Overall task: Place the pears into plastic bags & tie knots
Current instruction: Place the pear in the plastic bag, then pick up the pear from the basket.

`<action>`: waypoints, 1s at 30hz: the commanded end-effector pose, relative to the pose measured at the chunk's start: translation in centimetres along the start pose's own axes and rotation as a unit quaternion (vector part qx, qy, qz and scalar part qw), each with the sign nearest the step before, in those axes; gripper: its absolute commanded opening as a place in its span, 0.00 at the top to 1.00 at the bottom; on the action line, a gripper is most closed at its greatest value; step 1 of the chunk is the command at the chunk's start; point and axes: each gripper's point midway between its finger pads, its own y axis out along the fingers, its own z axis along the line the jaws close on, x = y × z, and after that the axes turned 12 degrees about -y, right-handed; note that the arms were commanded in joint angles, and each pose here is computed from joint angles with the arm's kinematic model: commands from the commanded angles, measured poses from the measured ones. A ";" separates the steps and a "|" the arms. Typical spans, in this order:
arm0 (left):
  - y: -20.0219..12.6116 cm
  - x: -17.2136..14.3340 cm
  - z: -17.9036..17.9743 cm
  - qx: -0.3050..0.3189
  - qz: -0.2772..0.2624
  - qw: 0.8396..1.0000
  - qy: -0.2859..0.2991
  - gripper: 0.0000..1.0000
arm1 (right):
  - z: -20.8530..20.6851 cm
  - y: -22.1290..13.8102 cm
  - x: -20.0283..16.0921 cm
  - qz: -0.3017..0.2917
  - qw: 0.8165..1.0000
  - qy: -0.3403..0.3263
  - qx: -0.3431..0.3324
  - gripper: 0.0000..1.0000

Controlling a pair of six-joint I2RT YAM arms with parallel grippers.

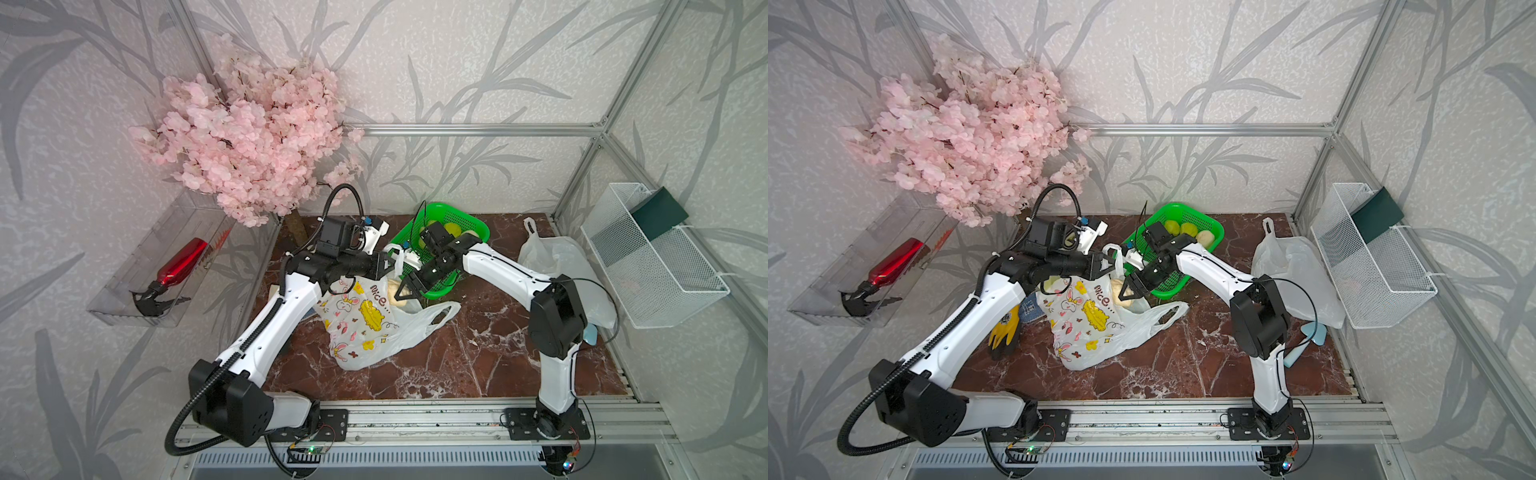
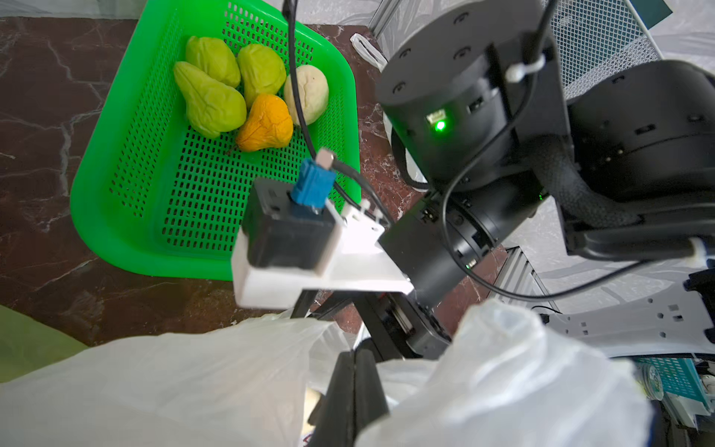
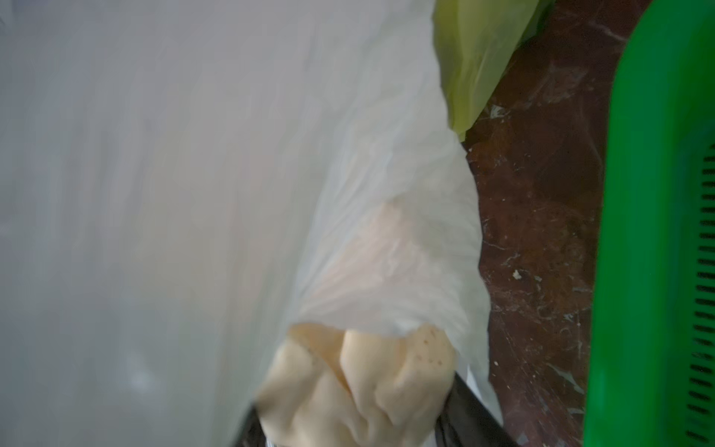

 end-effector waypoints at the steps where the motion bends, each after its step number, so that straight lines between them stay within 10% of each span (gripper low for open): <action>1: -0.5 -0.8 -0.6 -0.011 0.008 1.000 0.011 1.00 | -1.0 -0.2 3.0 -0.065 0.994 0.089 0.012 0.67; 7: -0.2 0.1 -1.0 -0.025 -0.010 1.000 0.005 1.00 | -2.8 3.5 3.2 -0.098 0.977 0.159 -0.107 0.46; 12: -0.5 1.1 1.5 0.019 -0.033 0.999 -0.014 1.00 | -0.7 2.8 3.1 -0.088 0.984 0.131 -0.082 0.12; 19: -1.5 3.7 5.9 0.101 -0.094 0.988 -0.066 1.00 | -1.7 -6.4 0.5 -0.090 0.978 0.120 -0.145 0.18; 30: -1.1 3.0 5.1 0.075 -0.087 0.990 -0.081 1.00 | -21.2 -14.2 -1.2 -0.047 0.856 0.188 -0.479 0.20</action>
